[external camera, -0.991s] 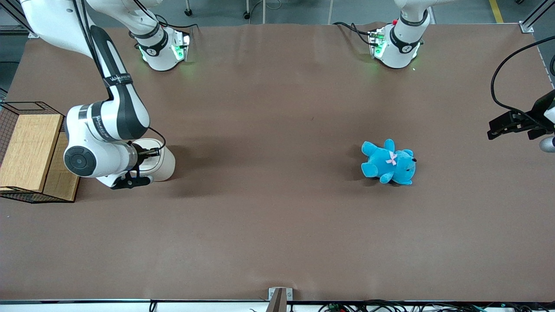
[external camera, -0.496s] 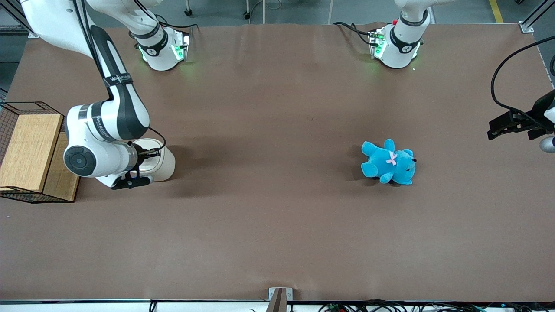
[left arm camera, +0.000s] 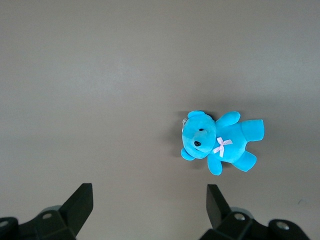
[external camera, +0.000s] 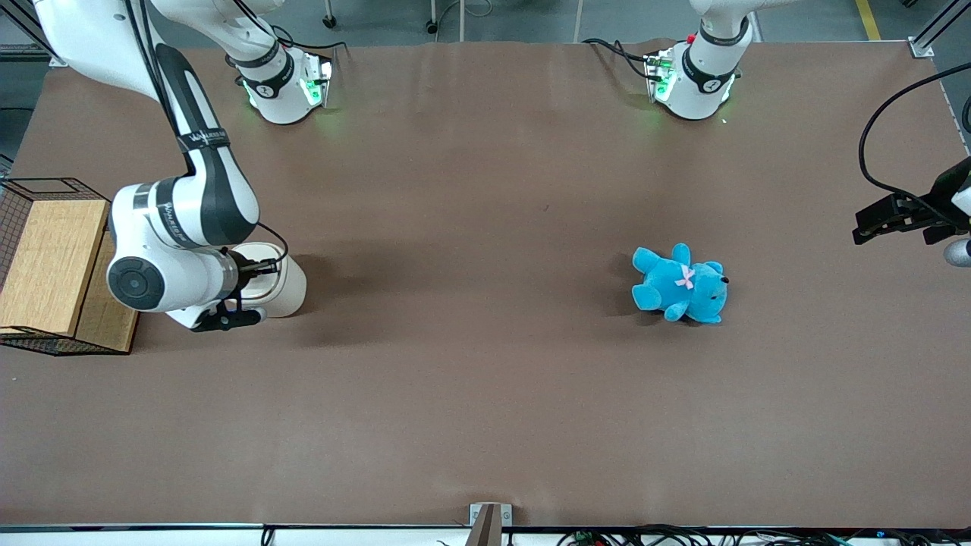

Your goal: Open trash can with right arm

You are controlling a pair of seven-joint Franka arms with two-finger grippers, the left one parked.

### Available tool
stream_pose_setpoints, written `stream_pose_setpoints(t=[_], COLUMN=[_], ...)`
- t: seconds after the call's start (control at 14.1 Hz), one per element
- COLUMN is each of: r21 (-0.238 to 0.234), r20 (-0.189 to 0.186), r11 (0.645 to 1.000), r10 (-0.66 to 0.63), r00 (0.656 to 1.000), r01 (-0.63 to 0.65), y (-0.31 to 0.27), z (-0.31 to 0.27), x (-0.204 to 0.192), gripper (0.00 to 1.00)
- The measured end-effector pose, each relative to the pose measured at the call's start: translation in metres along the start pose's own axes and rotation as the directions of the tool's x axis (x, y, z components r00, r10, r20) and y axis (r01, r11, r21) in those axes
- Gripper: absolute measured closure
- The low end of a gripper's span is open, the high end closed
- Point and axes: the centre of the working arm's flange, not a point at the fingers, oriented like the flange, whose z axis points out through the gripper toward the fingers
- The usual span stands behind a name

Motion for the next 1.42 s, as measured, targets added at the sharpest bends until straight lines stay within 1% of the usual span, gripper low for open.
stream_pose_setpoints(t=[0.07, 0.14, 0.21, 0.28, 0.35, 0.42, 0.5, 0.64, 0.71, 0.92, 1.06, 1.13, 1.27, 1.42], r21=[0.004, 0.009, 0.013, 0.015, 0.016, 0.018, 0.020, 0.027, 0.029, 0.028, 0.025, 0.025, 0.025, 0.026], r20=[0.005, 0.002, -0.010, -0.031, -0.059, -0.089, -0.120, -0.189, -0.230, -0.348, -0.416, -0.440, -0.461, -0.463], r11=[1.000, 1.000, 1.000, 1.000, 1.000, 1.000, 1.000, 0.999, 0.998, 0.998, 0.998, 0.998, 0.998, 0.998], r10=[0.009, 0.013, 0.008, 0.004, 0.005, 0.012, 0.020, 0.044, 0.055, 0.065, 0.066, 0.068, 0.069, 0.068], r00=[1.000, 1.000, 1.000, 0.999, 0.998, 0.996, 0.993, 0.981, 0.972, 0.935, 0.907, 0.895, 0.885, 0.884], r01=[-0.009, -0.013, -0.008, -0.004, -0.004, -0.010, -0.018, -0.040, -0.049, -0.059, -0.061, -0.063, -0.064, -0.063], y=[0.007, 0.015, 0.021, 0.026, 0.030, 0.035, 0.041, 0.056, 0.064, 0.071, 0.071, 0.071, 0.069, 0.068], z=[-0.018, -0.036, -0.055, -0.071, -0.087, -0.103, -0.118, -0.152, -0.171, -0.226, -0.260, -0.273, -0.288, -0.289], x=[-0.003, -0.007, -0.011, -0.016, -0.022, -0.029, -0.036, -0.051, -0.059, -0.090, -0.118, -0.134, -0.160, -0.173], gripper=[0.97, 0.91, 0.82, 0.73, 0.73, 0.67, 0.59, 0.39, 0.28, 0.00, 0.00, 0.00, 0.00, 0.00])
